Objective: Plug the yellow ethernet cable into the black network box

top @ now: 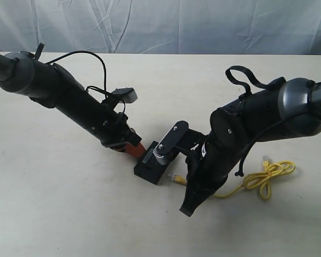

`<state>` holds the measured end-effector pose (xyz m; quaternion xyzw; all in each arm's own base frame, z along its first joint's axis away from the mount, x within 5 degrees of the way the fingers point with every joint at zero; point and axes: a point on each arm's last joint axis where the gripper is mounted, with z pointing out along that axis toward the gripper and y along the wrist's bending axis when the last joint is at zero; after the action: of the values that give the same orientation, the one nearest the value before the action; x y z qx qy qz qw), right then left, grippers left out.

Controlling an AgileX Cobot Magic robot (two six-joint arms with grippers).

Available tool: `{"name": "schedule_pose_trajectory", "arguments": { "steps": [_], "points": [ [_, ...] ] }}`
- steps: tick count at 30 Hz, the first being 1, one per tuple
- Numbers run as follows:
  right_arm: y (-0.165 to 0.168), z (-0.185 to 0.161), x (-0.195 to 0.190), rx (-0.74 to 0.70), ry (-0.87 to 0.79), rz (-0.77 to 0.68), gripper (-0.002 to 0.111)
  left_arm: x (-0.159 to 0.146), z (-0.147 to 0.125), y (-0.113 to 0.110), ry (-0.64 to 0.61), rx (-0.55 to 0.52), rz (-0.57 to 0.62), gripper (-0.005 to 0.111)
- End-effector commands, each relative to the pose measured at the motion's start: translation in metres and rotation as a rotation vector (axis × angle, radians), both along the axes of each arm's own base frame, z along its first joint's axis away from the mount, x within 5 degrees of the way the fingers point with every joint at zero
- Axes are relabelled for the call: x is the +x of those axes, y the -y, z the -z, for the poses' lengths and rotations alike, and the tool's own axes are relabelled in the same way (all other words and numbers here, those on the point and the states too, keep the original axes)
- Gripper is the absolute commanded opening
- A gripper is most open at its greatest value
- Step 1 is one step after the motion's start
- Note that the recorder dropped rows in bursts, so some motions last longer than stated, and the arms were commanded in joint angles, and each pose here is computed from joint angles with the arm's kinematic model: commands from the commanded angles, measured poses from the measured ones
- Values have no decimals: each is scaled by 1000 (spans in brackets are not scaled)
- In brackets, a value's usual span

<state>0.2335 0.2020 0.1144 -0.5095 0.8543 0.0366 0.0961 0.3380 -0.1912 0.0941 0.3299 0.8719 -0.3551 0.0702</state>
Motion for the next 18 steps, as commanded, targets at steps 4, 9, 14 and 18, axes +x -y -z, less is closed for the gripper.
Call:
{"name": "schedule_pose_trajectory", "arguments": {
  "steps": [4, 9, 14, 18],
  "points": [
    [5, 0, 1, -43, 21, -53, -1, -1, 5, -2, 1, 25, 20, 0],
    [10, -17, 1, -77, 74, -120, -1, 0, 6, -2, 5, 30, 15, 0],
    [4, -18, 1, -52, 111, -137, -1, 0, 6, -2, 6, 30, 14, 0],
    [-8, -10, -4, -43, 125, -186, -1, 0, 6, -2, 5, 30, 15, 0]
  ]
}}
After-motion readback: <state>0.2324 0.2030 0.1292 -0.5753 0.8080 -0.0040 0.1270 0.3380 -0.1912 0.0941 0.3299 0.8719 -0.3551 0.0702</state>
